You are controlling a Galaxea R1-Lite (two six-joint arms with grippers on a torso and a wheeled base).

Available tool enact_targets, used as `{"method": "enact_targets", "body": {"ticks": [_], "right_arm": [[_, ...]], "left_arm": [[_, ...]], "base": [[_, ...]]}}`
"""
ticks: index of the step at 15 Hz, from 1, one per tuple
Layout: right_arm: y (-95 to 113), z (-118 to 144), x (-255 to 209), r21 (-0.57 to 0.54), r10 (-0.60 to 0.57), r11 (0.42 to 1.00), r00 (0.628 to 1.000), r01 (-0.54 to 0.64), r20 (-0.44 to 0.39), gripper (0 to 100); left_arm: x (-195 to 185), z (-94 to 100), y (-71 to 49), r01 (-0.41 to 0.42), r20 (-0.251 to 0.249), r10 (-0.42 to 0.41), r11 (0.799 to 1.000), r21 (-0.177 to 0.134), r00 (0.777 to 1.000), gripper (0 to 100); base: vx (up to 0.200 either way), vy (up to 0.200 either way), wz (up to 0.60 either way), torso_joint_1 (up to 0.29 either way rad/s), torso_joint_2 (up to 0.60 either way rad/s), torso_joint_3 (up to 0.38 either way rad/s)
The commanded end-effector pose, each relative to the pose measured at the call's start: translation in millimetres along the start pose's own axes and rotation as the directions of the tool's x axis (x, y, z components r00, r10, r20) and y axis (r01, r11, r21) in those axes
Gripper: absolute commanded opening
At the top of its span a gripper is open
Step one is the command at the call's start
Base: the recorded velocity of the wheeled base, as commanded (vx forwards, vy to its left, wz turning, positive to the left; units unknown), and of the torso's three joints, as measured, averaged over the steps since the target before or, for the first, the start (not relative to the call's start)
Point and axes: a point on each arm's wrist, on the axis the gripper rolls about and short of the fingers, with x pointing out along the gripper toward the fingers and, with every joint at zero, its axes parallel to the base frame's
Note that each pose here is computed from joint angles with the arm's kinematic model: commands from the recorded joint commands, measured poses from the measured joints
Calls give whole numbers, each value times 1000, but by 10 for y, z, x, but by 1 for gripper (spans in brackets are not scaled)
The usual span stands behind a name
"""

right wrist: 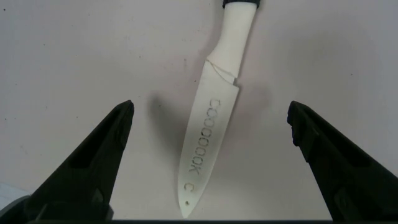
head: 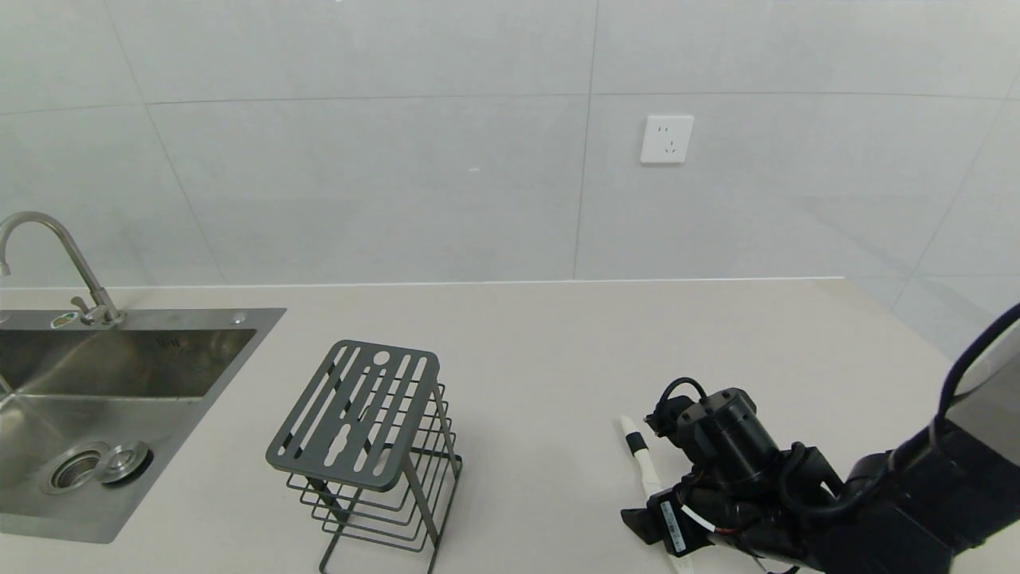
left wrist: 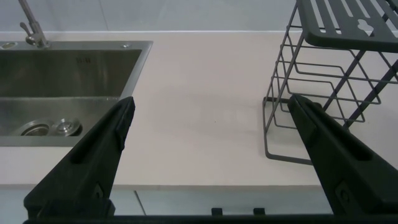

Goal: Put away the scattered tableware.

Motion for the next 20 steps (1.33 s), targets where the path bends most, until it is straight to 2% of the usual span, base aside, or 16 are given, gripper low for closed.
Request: {"method": "enact_targets", "body": {"ticks": [1,7,8,13,17,18,19,20], "right_arm": [[54,-35,89,-20,-4,1000,1000,4,-25,100],[48,-7,127,-14,-36,999,999,35,-14,100],[50,-54,144,-22,-39,999,999,38,-33,0],[23,-132,258,-25,-81,997,994,79,-74,0],[4,-88,229,-13,-81,997,995,80,-56,0],[13,26,86,2,-57,998,998,57,20,0],[13,28,78,1,-56,998,998,56,23,0],[25,165,-91,27,-19,1000,989,15,149,0]], "left_arm": [[1,1,0,0,0,0,1000,0,1000,100],[1,0,0,0,-2,0,1000,0,1000,100],[1,1,0,0,0,0,1000,0,1000,100],[1,1,0,0,0,0,1000,0,1000,100],[1,1,0,0,0,0,1000,-2,1000,100],[1,1,0,0,0,0,1000,-2,1000,100],[1,1,0,0,0,0,1000,-2,1000,100],[1,1,0,0,0,0,1000,-2,1000,100]], "base": [[0,0,0,0,0,0],[0,0,0,0,0,0],[0,0,0,0,0,0],[0,0,0,0,0,0],[0,0,0,0,0,0],[0,0,0,0,0,0],[0,0,0,0,0,0],[0,0,0,0,0,0]]}}
